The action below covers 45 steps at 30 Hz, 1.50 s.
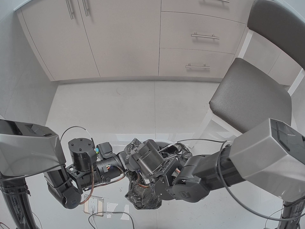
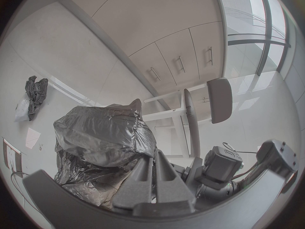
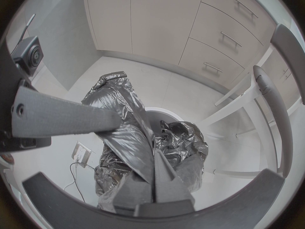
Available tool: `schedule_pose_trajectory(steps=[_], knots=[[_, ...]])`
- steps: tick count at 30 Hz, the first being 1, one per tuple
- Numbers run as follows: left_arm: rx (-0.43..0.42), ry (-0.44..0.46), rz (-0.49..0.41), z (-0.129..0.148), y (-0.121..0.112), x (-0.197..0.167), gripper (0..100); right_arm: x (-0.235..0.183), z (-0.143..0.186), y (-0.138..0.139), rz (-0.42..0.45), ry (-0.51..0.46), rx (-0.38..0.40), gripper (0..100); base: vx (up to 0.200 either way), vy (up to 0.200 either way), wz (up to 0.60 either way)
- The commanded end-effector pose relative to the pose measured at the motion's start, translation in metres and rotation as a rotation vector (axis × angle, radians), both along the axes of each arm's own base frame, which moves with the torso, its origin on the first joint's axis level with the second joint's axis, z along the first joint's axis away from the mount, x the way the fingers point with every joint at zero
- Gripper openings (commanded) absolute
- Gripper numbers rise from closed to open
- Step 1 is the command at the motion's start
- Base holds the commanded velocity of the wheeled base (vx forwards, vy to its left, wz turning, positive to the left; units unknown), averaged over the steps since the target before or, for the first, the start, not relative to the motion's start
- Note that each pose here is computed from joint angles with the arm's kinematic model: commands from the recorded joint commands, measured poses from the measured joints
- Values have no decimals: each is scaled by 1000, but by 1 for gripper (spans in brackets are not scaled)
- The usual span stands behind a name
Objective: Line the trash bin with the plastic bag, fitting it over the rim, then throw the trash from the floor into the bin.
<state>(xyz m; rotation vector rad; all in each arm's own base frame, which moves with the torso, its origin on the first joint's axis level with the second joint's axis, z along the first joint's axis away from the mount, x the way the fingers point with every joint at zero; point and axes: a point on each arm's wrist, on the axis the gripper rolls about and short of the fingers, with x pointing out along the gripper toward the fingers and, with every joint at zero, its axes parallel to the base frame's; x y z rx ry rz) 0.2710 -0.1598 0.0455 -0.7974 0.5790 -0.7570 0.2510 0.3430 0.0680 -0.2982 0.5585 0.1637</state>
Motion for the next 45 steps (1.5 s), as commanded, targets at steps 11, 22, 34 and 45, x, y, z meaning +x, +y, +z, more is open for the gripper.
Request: schedule_pose_trajectory(steps=[11, 22, 34, 45], knots=[[12, 4, -5, -2, 0, -2, 0, 4, 1, -31, -70, -31, 49, 0, 0, 0, 0], [21, 13, -7, -6, 0, -2, 100, 3, 1, -30, -68, -32, 51, 0, 0, 0, 0], [59, -16, -16, -9, 2, -4, 100, 2, -1, -32, -77, -29, 50, 0, 0, 0, 0], [249, -122, 14, -28, 8, -4, 100, 30, 19, -60, -184, -78, 66, 0, 0, 0, 0]])
